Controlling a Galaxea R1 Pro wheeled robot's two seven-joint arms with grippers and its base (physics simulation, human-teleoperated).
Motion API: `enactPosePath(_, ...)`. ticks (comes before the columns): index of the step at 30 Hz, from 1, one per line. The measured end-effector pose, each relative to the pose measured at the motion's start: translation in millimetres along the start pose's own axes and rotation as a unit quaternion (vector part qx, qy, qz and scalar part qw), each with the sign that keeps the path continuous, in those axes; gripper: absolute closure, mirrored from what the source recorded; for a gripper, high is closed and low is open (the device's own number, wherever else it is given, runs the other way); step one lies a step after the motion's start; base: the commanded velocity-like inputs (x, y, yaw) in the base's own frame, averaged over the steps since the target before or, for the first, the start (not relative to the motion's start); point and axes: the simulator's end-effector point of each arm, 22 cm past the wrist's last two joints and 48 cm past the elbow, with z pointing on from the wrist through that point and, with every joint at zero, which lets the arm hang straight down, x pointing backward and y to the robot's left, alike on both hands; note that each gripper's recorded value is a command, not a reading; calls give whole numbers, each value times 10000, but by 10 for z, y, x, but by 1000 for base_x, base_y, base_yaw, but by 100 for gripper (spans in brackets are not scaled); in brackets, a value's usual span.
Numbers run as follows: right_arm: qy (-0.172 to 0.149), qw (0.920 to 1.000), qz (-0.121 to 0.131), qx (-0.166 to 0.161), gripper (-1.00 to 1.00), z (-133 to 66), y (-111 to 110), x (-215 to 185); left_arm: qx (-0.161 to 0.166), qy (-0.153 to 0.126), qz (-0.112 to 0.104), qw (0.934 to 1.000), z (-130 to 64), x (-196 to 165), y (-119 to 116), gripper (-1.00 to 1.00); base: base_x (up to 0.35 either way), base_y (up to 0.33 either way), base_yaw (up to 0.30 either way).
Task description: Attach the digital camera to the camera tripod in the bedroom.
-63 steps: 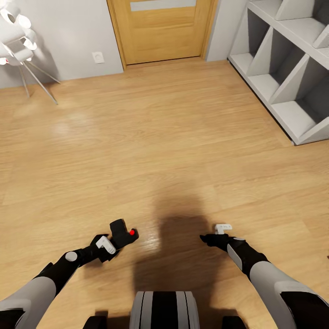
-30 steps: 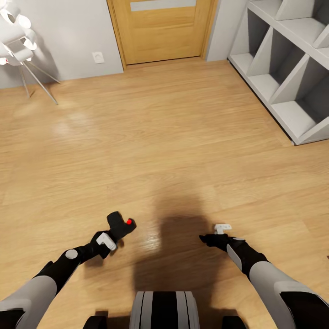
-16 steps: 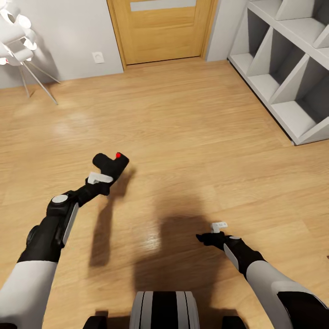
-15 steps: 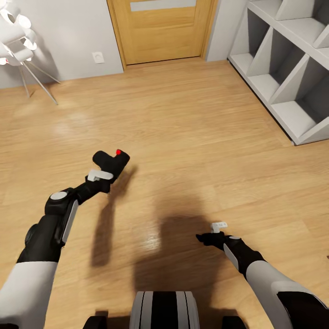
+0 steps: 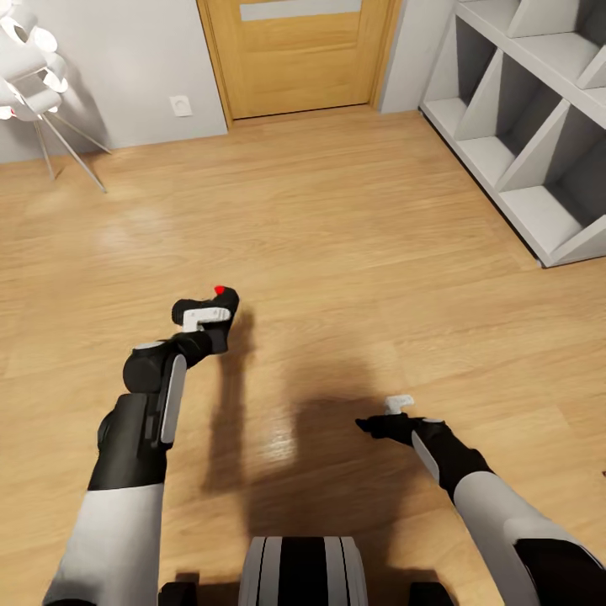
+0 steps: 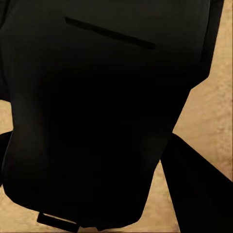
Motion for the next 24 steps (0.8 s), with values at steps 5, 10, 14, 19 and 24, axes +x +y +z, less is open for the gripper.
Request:
enactPosePath(5,-10,10000,14,-11,-100,-35,2,-108,150,187,-176,9996,65,140,-176,100,0,0,0)
enactPosePath(10,-14,10000,11,-25,-100,-40,15,-130,404,684,-414,9960,246,537,-317,100,0,0,0)
enactPosePath(14,18,9999,38,-114,-100,-40,58,-120,333,1224,-511,9906,457,1067,-322,100,0,0,0)
enactPosePath(19,96,9995,81,-303,-100,-45,141,-88,233,1268,-567,9900,618,1340,-301,100,0,0,0)
enactPosePath(24,127,9988,100,-454,-100,-49,213,-76,157,1183,-609,9910,731,1506,-279,100,0,0,0)
